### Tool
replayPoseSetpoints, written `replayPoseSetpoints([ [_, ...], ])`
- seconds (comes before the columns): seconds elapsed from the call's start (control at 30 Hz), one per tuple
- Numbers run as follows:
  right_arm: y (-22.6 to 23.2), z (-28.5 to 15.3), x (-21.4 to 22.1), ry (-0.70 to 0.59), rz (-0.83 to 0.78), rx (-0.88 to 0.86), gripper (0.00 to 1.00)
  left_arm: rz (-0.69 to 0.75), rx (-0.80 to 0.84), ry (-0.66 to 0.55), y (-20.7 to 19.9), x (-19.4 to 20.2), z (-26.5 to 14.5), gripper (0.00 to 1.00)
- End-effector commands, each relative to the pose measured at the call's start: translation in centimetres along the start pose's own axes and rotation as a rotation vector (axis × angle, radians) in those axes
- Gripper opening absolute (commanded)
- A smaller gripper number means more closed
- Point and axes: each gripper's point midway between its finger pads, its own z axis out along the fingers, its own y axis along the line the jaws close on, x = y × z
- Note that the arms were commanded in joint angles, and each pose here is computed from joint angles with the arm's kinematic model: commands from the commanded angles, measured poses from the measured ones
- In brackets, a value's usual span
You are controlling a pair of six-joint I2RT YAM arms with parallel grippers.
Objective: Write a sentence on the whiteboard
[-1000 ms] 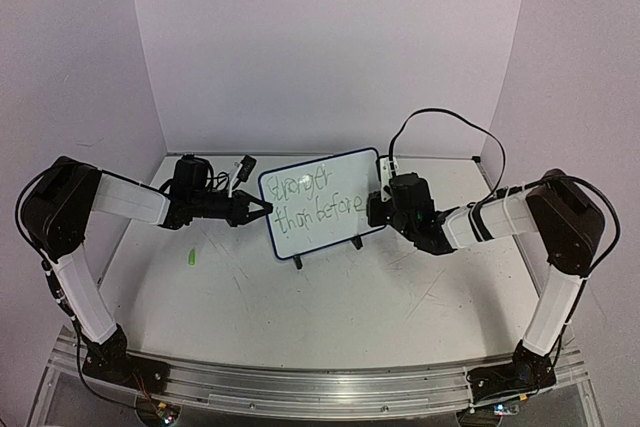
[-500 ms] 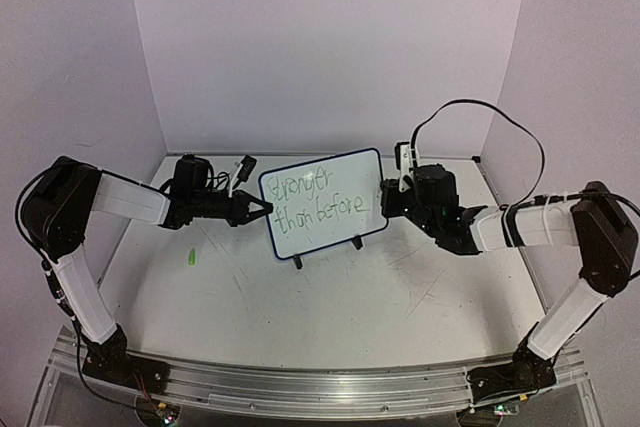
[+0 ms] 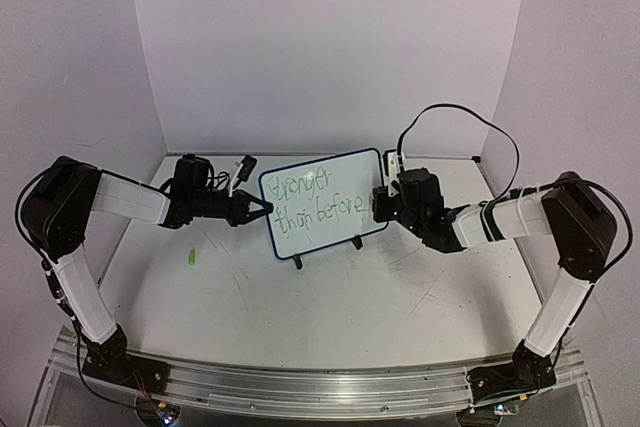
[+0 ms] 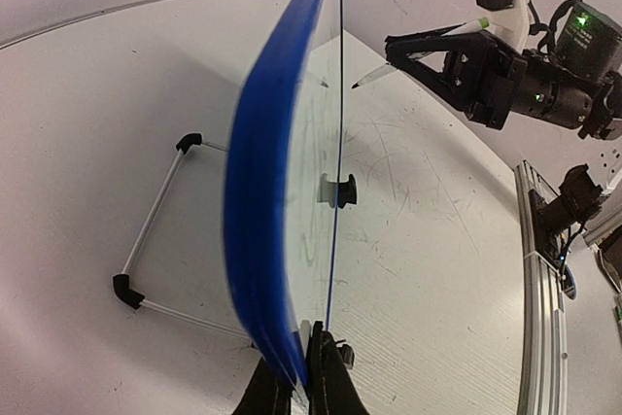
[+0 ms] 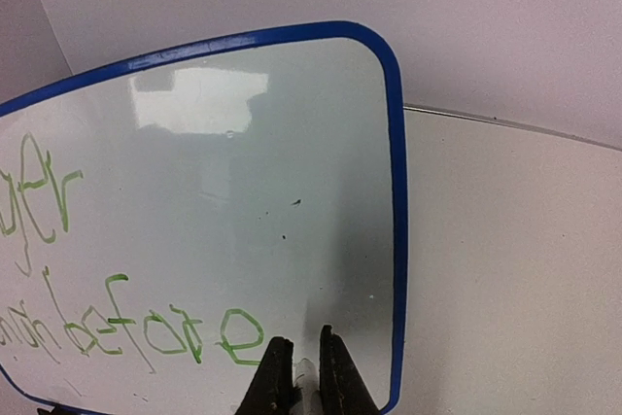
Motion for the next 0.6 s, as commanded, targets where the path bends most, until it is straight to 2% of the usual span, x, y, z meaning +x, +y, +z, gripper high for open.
replayPoseSetpoints([
  [0.0, 0.1, 0.8, -2.1, -0.059, 0.008, 0.017, 0.0, 0.057, -0.17, 0.061, 3.9, 1.9, -0.1, 0.0],
  [0.57, -0.6, 2.0, -0.9, -0.022, 0.0, 0.068, 0.0, 0.063, -0.168, 0.059, 3.8, 1.5, -0.1, 0.0],
])
